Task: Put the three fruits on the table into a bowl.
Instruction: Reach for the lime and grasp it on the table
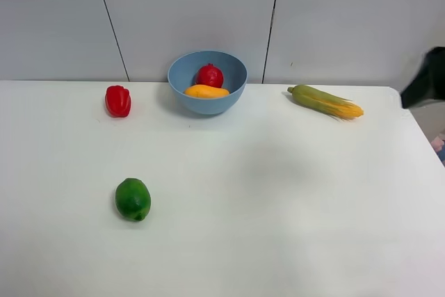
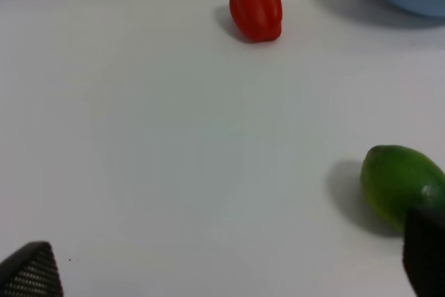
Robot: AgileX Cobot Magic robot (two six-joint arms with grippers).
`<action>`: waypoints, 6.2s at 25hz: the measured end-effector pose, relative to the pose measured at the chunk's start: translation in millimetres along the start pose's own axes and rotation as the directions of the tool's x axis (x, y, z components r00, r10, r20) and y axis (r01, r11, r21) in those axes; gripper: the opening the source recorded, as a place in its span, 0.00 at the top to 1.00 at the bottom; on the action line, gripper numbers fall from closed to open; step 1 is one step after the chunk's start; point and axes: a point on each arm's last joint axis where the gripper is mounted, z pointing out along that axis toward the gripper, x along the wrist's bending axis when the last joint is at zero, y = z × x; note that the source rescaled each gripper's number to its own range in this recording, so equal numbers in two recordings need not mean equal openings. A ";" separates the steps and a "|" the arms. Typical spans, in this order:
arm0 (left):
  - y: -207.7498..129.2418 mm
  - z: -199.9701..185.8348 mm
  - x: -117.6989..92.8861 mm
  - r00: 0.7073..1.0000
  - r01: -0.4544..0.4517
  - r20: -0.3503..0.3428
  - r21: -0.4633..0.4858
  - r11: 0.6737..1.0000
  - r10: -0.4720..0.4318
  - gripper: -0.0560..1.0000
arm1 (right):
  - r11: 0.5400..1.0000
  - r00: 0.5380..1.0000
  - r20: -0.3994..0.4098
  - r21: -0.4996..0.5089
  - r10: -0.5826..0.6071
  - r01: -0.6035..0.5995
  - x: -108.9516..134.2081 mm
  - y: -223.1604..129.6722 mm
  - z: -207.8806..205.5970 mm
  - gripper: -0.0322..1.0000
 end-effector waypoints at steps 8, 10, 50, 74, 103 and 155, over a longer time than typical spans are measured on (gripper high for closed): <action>0.0 0.0 0.0 1.000 0.000 0.000 0.000 1.000 0.000 0.00 | 0.936 0.998 0.049 -0.353 0.033 -0.013 -10.0 -132.7 -41.8 0.00; 0.0 0.0 0.0 1.000 0.000 0.000 0.000 1.000 0.000 0.00 | 0.899 0.998 0.061 -0.437 0.029 0.001 -10.3 -152.1 -41.1 0.00; 0.0 0.0 0.0 1.000 0.000 0.000 0.000 1.000 0.000 0.00 | 0.841 0.994 0.096 -0.541 0.049 0.010 -14.4 -210.0 -12.6 0.00; -0.1 0.0 1.8 1.000 0.020 -0.024 0.001 1.000 -0.020 0.00 | 0.841 0.994 0.095 -0.542 0.051 0.008 -14.4 -210.0 -12.6 0.00; 60.6 111.4 -8.6 0.929 0.330 -0.048 0.560 0.760 -0.368 0.00 | 0.841 0.994 0.094 -0.542 0.052 0.008 -14.4 -210.0 -12.6 0.00; -23.2 266.5 -128.8 0.946 0.243 -0.052 0.766 0.595 -0.319 0.00 | 0.841 0.994 0.094 -0.541 0.052 0.008 -14.4 -210.0 -12.5 0.00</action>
